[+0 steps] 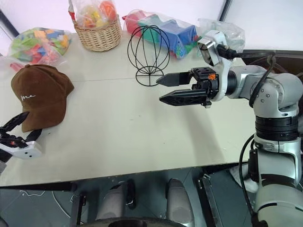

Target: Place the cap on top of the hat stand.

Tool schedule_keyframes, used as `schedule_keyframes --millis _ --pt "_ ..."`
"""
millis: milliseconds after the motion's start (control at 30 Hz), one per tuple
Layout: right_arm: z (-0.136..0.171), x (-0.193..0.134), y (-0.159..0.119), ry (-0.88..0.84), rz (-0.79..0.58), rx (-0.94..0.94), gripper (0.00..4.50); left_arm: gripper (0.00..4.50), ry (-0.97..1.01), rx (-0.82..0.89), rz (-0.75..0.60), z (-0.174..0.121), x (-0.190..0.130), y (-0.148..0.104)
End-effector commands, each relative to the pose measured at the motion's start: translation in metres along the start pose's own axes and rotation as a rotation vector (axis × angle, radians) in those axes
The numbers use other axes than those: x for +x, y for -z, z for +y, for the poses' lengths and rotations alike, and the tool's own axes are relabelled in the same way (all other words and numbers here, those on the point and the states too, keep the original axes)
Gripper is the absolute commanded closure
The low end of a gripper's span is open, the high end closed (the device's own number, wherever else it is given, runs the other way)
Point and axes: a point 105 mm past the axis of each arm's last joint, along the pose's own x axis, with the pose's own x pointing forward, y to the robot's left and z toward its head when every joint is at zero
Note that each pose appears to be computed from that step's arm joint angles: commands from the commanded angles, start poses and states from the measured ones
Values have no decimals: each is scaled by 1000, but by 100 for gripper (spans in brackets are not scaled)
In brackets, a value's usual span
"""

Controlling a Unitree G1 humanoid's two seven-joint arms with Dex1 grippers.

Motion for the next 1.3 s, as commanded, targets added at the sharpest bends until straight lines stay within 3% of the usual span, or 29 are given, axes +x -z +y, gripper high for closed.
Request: schedule_keyframes --millis 33,200,300,400,500,667,833,1167,1300 --pt "19 1 -19 -46 -11 -75 0 4 26 18 19 -6 3 4" --pt "25 6 -13 -73 6 -64 0 4 24 4 -11 -9 13 -4" --pt "24 6 -13 -59 3 -71 0 85 13 -8 -7 -8 18 -4" --pt "6 3 -11 63 16 -140 0 228 -8 -12 -5 -5 22 -5" --pt "-18 -4 -10 198 35 -194 0 228 -14 -17 -6 -4 21 -5" --pt "-17 -7 -7 182 48 -207 0 228 -14 -25 -6 -5 20 -6" --pt "-17 -7 -8 172 33 -197 0 445 -12 -37 -24 -5 20 -10" --pt "-21 -10 -6 190 37 -199 0 445 -36 -47 -22 -3 23 -13" --pt "-32 -19 -5 269 67 -243 0 445 -146 -35 -20 20 29 -16"
